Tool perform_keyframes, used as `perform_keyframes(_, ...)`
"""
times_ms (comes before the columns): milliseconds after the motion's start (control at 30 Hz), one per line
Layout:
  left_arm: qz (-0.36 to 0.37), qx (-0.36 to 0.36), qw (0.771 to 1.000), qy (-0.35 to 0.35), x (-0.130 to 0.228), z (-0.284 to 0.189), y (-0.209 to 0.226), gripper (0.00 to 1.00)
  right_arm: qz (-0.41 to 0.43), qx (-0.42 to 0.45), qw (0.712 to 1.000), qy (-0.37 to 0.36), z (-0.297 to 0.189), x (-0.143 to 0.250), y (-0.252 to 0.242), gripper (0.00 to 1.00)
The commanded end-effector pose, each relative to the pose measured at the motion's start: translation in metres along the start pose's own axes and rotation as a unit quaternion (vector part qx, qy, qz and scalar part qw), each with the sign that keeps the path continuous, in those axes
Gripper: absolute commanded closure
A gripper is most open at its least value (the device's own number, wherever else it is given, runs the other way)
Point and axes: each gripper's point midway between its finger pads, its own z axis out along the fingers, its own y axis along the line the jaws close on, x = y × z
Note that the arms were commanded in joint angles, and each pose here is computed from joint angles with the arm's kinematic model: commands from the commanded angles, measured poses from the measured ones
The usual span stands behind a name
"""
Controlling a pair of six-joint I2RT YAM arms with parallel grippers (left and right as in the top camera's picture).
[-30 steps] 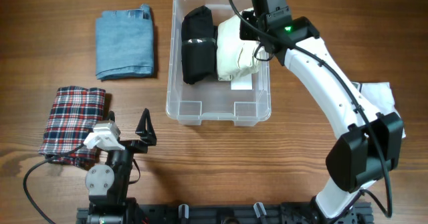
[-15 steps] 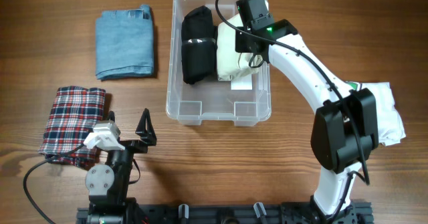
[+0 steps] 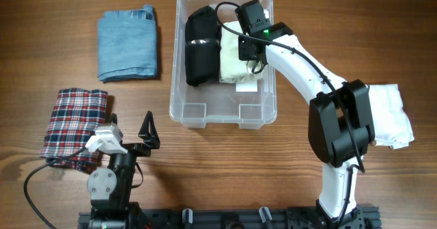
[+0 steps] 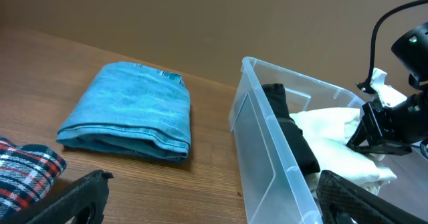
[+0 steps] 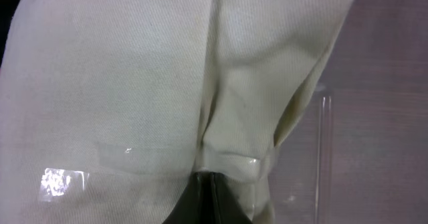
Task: Pack container
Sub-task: 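Place the cream cloth in the bin beside the black garment, then withdraw the right gripper to the white printed garment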
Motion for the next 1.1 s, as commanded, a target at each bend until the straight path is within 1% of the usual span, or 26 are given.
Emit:
perform_keyframes(0,0.01,-0.01,1.0,-0.002,0.001,0.0,0.005,0.0,-0.014,0.022,0.999,0.037,0.026,0.022,-0.006,0.96)
perform_keyframes(133,0.01,-0.01,1.0,-0.002,0.001,0.0,0.005,0.0,-0.012,0.025,0.999,0.02,0.017,0.012,-0.007,0.96)
perform_keyframes(233,0.01,-0.01,1.0,-0.002,0.001,0.0,0.005,0.0,-0.006,0.017,1.0,-0.002,-0.006,-0.007,-0.006,0.95)
perform_keyframes(467,0.01,-0.01,1.0,-0.002,0.001,0.0,0.005,0.0,0.023,-0.014,0.994,-0.105,-0.114,-0.072,-0.016,0.86)
perform_keyframes(567,0.01,-0.01,1.0,-0.002,0.001,0.0,0.005,0.0,0.043,-0.01,0.989,-0.144,-0.151,-0.086,-0.035,0.79)
perform_keyframes(633,0.01,-0.01,1.0,-0.002,0.001,0.0,0.005,0.0,0.059,0.002,0.986,-0.157,-0.171,-0.089,-0.057,0.73)
perform_keyframes(767,0.01,-0.01,1.0,-0.002,0.001,0.0,0.005,0.0,0.105,0.055,0.982,-0.148,-0.192,-0.08,-0.117,0.67)
perform_keyframes(900,0.01,-0.01,1.0,-0.002,0.001,0.0,0.005,0.0,0.187,0.106,0.972,-0.098,-0.201,-0.048,-0.189,0.62)
perform_keyframes(1000,0.01,-0.01,1.0,-0.002,0.001,0.0,0.005,0.0,0.271,0.145,0.95,-0.047,-0.204,-0.013,-0.236,0.62)
perform_keyframes(1067,0.01,-0.01,1.0,-0.002,0.001,0.0,0.005,0.0,0.333,0.169,0.927,-0.015,-0.206,0.011,-0.263,0.62)
